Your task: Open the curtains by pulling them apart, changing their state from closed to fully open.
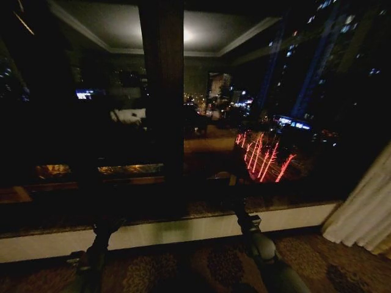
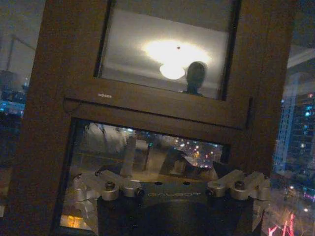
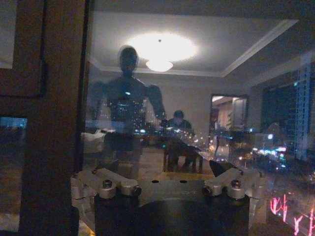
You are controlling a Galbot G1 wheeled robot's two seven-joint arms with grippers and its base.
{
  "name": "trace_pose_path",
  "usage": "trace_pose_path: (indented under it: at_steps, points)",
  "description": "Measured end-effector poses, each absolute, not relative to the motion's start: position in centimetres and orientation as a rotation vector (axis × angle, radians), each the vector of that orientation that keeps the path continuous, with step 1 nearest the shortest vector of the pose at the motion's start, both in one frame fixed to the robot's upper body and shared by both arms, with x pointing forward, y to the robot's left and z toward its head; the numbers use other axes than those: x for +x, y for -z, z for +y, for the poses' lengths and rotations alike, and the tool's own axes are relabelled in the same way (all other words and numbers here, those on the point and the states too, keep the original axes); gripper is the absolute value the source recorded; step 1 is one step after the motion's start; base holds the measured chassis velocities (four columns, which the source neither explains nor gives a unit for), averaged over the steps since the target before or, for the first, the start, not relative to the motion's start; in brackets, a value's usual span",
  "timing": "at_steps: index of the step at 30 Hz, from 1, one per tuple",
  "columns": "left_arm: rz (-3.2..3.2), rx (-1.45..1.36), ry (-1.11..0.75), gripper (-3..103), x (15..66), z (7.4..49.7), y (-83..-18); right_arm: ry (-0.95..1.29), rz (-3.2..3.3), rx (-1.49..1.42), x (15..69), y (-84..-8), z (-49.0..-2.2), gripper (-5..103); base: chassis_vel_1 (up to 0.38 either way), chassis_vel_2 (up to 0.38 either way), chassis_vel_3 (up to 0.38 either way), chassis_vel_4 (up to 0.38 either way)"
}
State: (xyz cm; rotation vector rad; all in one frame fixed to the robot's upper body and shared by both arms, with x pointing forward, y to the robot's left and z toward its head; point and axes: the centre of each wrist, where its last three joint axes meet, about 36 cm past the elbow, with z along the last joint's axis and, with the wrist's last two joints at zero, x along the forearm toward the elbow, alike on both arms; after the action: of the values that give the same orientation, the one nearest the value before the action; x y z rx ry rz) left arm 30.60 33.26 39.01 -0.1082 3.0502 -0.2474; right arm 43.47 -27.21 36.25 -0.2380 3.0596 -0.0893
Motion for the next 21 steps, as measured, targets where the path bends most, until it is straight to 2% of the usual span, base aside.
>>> trace_pose_path:
  at_steps: [8,21]
  points:
    - [3.050,-0.108,0.248,100,30.60,33.25,-39.01,0.090,3.060,-0.238,43.48,-36.26,-27.22,100,0.176,-0.197,-0.175,0.224]
    - [3.050,-0.108,0.248,100,30.59,33.25,-39.00,0.089,3.060,-0.238,43.47,-36.26,-27.22,100,0.330,-0.301,-0.333,0.317]
